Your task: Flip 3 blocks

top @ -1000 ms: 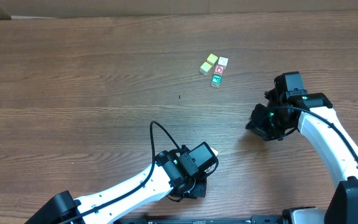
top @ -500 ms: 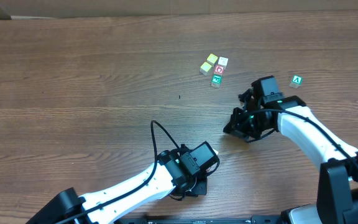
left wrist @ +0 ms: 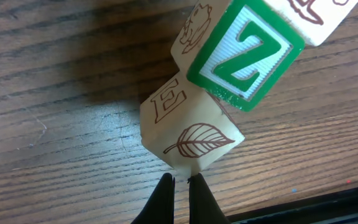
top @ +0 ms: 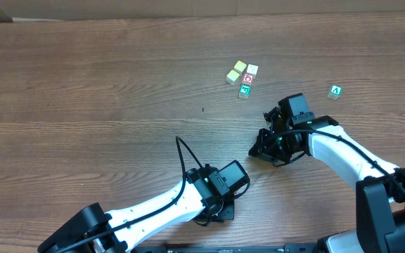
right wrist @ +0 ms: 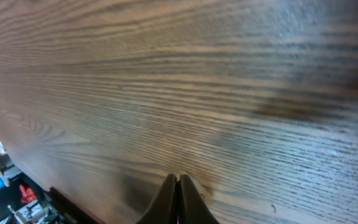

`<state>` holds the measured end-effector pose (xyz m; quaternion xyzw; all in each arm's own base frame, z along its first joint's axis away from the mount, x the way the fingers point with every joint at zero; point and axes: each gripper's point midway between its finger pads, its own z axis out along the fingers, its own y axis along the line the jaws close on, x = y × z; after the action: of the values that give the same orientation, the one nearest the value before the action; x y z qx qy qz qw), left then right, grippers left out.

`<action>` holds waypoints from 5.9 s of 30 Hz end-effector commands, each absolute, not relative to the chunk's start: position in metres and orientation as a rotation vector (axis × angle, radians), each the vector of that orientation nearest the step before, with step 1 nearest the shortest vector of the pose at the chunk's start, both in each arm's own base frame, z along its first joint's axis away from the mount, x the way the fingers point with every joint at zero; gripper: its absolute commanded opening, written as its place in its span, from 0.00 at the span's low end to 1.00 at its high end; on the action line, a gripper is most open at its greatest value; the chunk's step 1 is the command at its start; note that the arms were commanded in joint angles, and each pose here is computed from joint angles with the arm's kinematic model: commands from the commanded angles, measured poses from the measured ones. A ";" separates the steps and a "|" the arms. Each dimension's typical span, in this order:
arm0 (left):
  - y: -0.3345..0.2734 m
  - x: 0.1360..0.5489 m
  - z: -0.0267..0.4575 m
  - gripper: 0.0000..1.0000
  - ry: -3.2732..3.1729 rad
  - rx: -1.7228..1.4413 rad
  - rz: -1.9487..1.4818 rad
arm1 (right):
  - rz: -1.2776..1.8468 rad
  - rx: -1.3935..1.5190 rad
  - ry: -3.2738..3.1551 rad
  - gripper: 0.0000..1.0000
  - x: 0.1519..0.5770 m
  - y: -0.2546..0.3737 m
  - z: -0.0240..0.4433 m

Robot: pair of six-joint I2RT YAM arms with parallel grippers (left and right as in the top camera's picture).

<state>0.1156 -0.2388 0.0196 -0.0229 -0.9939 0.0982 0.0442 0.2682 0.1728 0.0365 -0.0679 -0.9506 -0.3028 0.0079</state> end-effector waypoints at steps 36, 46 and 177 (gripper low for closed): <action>-0.212 0.094 0.030 0.04 -3.043 0.156 0.195 | -0.933 -0.267 -2.953 0.04 0.258 0.175 0.024; -0.216 0.102 -0.004 0.04 -3.028 0.357 0.083 | -0.925 -0.282 -2.961 0.04 0.260 0.174 0.023; -0.191 0.178 0.042 0.04 -3.292 0.331 0.037 | -0.717 -0.403 -2.781 0.31 0.202 0.169 0.006</action>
<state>0.1534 -0.1829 0.0076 0.1203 -0.9912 -0.0227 -0.0498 0.1899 0.1739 0.0031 -0.1374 -0.9502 -0.2437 0.1372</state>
